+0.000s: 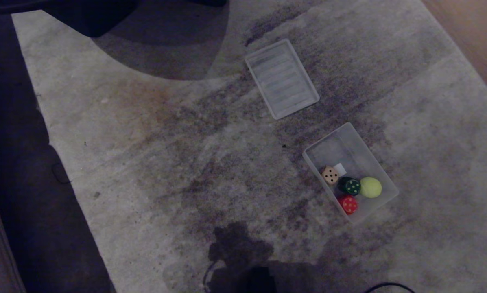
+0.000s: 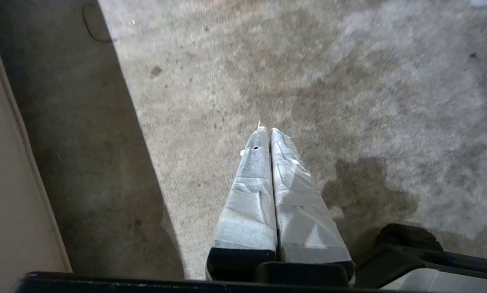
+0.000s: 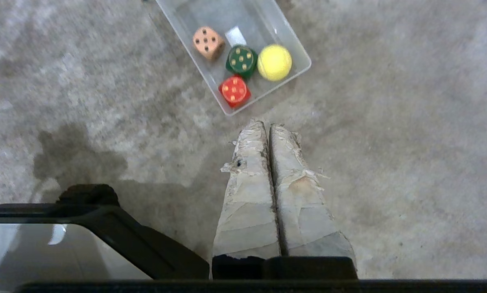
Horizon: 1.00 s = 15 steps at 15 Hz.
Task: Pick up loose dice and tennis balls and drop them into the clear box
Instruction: Pick up toys out of the box
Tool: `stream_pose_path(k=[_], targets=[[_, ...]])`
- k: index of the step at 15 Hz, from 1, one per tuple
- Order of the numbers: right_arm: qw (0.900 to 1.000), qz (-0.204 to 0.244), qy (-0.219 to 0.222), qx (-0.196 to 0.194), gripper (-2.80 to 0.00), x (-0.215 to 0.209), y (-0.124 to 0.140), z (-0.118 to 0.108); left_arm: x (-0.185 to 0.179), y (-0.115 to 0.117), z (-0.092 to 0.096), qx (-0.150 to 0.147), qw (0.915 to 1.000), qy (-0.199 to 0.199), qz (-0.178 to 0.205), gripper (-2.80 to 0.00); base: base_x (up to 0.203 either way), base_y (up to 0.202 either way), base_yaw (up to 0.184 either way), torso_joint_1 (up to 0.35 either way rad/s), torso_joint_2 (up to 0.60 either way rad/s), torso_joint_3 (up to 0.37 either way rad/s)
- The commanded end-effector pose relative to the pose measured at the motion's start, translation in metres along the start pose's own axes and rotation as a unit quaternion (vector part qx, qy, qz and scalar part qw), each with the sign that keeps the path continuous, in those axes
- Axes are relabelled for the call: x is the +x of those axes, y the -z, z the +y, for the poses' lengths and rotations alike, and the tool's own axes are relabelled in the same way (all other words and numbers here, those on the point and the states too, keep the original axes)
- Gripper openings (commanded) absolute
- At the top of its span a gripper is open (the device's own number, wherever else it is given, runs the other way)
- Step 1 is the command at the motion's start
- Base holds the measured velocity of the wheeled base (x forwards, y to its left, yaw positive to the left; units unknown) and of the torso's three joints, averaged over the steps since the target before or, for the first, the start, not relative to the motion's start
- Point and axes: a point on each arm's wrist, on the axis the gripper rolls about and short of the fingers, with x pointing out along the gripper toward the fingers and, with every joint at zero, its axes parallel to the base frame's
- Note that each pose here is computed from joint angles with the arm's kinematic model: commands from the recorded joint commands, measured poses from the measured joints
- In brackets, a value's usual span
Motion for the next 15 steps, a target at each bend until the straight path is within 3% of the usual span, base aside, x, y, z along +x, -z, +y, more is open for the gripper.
stream_pose_path(k=[1, 15], targets=[[1.0, 0.001, 0.0, 0.0, -2.8, 0.0002, -0.0001, 0.0, 0.0001, -0.0001, 0.0, 0.0, 1.0, 0.0, 0.0, -2.8, 0.0, 0.0, 0.0, 0.002, 0.0, 0.205], [1.0, 0.001, 0.0, 0.0, -2.8, 0.0002, -0.0002, 0.0, 0.0001, -0.0001, 0.0, -0.001, 1.0, 0.0, 0.0, -2.8, 0.0, 0.0, 0.0, 0.002, 0.0, 0.204]])
